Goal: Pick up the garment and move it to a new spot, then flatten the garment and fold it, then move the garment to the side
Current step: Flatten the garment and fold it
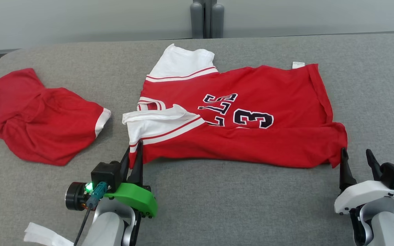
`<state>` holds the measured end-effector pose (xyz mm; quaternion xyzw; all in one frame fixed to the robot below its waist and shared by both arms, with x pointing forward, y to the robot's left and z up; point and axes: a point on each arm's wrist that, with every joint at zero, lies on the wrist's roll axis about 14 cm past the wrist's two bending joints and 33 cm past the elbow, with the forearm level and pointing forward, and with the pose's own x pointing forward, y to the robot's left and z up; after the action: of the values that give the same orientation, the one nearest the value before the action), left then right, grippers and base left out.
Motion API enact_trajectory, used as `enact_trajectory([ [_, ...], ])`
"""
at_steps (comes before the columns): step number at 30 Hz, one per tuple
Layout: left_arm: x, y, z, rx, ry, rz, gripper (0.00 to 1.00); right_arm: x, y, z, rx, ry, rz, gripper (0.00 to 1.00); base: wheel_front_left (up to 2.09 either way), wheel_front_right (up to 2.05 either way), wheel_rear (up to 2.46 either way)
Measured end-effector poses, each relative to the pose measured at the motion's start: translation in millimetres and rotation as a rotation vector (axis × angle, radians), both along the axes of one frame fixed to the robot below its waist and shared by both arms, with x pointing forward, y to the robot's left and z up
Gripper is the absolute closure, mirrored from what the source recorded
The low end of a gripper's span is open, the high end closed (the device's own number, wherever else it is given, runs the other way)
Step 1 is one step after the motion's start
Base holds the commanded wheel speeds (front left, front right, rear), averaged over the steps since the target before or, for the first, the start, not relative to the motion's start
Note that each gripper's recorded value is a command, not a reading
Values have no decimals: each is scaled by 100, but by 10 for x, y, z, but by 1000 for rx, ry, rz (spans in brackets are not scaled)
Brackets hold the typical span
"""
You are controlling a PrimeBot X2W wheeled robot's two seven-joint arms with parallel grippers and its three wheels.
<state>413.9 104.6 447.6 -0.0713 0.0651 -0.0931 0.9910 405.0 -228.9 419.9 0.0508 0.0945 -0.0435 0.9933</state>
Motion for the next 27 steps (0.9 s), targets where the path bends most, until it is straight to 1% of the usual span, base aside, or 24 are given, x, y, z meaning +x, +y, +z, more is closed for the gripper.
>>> enact_trajectory([
  [9,-108,128,-60,8,14,23,100,136,342,-306,85,99,62,0,0,0,0],
  [13,-123,100,-69,6,16,13,100,89,323,-416,88,142,60,0,0,0,0],
  [20,-121,60,-76,7,18,0,100,105,371,-452,114,164,69,0,0,0,0],
  [21,-124,56,-81,8,20,-1,100,108,397,-454,113,167,80,15,0,0,0],
  [22,-129,53,-91,9,23,-2,100,110,421,-453,111,169,90,78,0,0,0],
  [23,-133,51,-97,10,25,-3,100,114,431,-447,106,169,98,100,0,0,0],
  [27,-156,36,-131,14,36,-9,100,128,310,-380,44,156,114,100,0,0,0],
])
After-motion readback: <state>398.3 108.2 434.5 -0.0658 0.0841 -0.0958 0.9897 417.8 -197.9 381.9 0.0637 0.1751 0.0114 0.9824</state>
